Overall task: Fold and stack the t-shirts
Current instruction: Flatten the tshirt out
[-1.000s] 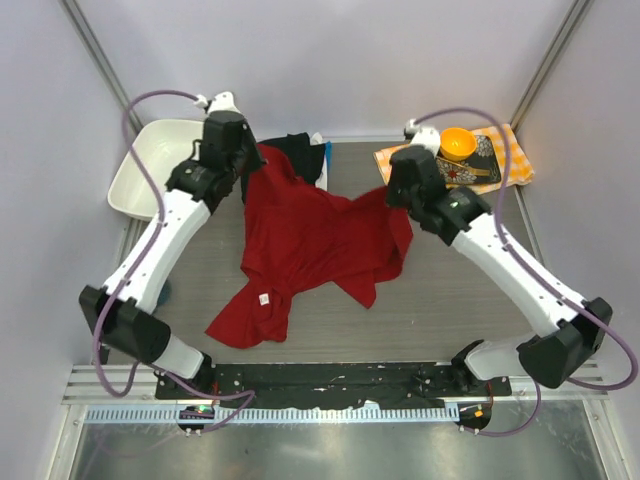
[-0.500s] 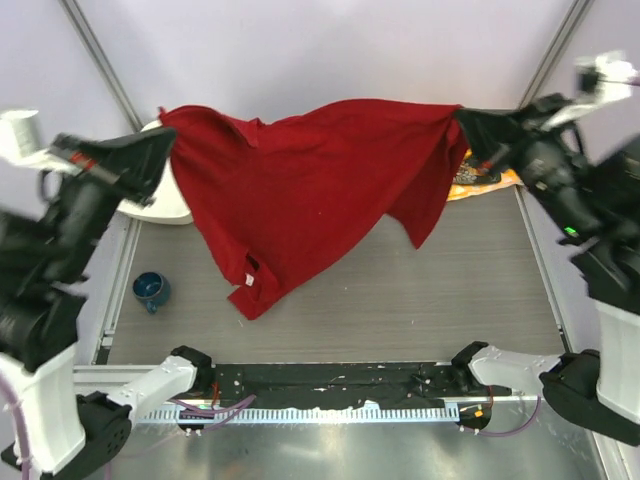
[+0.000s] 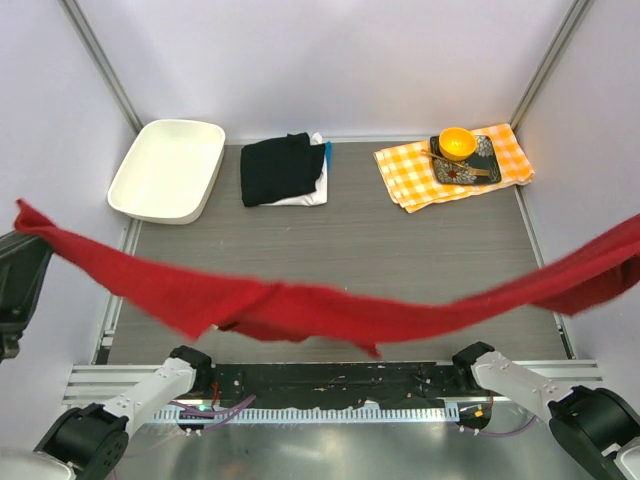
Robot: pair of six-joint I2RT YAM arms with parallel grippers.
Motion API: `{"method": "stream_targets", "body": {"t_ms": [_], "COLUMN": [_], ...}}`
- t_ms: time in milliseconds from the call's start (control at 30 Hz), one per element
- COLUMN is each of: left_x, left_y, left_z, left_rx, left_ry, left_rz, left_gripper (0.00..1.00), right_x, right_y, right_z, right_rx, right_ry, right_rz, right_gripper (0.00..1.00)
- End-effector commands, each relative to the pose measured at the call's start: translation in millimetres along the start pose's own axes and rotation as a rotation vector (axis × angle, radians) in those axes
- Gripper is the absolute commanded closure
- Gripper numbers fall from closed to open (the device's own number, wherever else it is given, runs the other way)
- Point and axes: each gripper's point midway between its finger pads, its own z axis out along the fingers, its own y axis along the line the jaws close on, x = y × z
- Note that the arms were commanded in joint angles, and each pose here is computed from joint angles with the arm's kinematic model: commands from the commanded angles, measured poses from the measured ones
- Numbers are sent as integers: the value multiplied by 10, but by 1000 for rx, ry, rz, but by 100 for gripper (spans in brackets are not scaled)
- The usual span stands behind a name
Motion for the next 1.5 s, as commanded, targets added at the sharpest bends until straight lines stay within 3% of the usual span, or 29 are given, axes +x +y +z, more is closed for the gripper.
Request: {"method": "stream_targets", "body": {"t_ms": [0,133,367,633,767,967,1167,1200,1467], "left_x": [120,385,1472,2993,3837,4671,5089,5310,5421], "left_y": [86,418,1291,2428,2944,3757,4300,4411,4837], "left_z": [181,349,721,790,640,527,641,571,889], "left_rx": [3,-86,-257,-497,-581,-675,-678,-691,-667], "left_ry": [40,82,276,494,607,697,722,760,739], "left_rz": [-33,-37,-81,-66,-78,-107,-140,-158,-162], "left_gripper": [100,100,100,100,100,100,100,100,100], "right_x": [408,854,1995,3623,4158,4891,5516,5519,5932], "right_y": [-142,-526,-1425,-2326,-2647,-3242,-3749,-3824,-4304], "right_z": [323,471,395,-336,-635,-957,-1053,-971,-961], "right_rx": [6,138,489,903,1047,1186,1240,1239,1273], "right_ry": [96,183,398,674,718,798,856,841,852], "right_rz": [65,81,69,-8,-59,-38,-21,-21,-14], "right_gripper": [99,99,99,99,99,99,99,99,99]}}
